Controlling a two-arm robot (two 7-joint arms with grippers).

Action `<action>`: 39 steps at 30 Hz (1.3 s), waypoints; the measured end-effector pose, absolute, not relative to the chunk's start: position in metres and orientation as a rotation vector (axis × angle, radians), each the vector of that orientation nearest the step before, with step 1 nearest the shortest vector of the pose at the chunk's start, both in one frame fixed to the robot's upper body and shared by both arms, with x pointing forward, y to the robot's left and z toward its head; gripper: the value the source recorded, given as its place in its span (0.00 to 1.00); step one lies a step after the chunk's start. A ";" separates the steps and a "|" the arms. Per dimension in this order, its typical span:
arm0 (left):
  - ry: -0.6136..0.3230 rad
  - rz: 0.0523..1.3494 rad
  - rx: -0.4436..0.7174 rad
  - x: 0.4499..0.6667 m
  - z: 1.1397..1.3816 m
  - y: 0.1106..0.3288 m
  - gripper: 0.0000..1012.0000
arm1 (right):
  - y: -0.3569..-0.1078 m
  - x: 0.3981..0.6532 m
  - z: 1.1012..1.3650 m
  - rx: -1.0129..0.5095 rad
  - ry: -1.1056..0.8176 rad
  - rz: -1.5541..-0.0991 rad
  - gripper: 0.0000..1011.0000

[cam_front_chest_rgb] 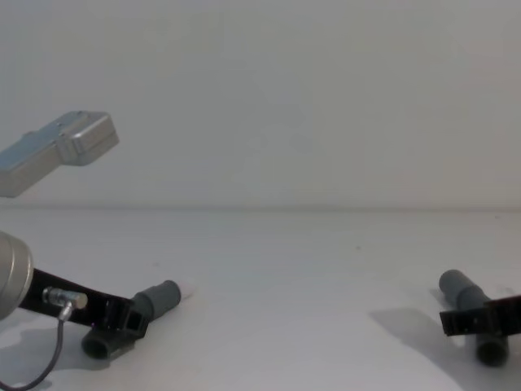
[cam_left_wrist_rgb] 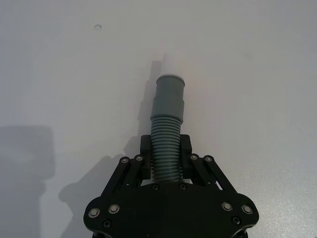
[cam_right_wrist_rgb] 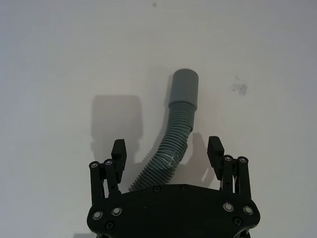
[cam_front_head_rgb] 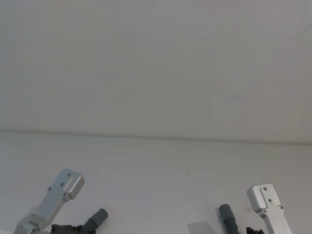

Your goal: Use both hands to pick up one end of the pipe from the table, align the ends, and insert them.

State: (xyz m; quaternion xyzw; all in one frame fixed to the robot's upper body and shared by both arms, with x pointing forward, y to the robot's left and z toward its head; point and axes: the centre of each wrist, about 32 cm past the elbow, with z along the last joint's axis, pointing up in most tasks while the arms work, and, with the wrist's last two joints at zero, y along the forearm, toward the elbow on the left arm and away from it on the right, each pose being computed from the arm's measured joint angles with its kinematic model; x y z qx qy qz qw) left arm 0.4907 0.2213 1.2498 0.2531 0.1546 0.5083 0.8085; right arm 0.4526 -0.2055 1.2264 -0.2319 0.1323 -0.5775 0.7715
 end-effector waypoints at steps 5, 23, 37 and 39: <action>0.331 1.087 0.541 0.491 1.250 0.221 0.30 | -0.203 0.455 1.227 -0.508 0.312 -1.268 0.99; 0.331 1.087 0.541 0.491 1.250 0.221 0.30 | -0.197 0.466 1.234 -0.524 0.444 -1.329 0.99; 0.331 1.087 0.541 0.491 1.250 0.221 0.30 | -0.197 0.468 1.237 -0.527 0.479 -1.346 0.78; 0.331 1.087 0.541 0.491 1.250 0.221 0.30 | -0.197 0.469 1.237 -0.528 0.483 -1.347 0.72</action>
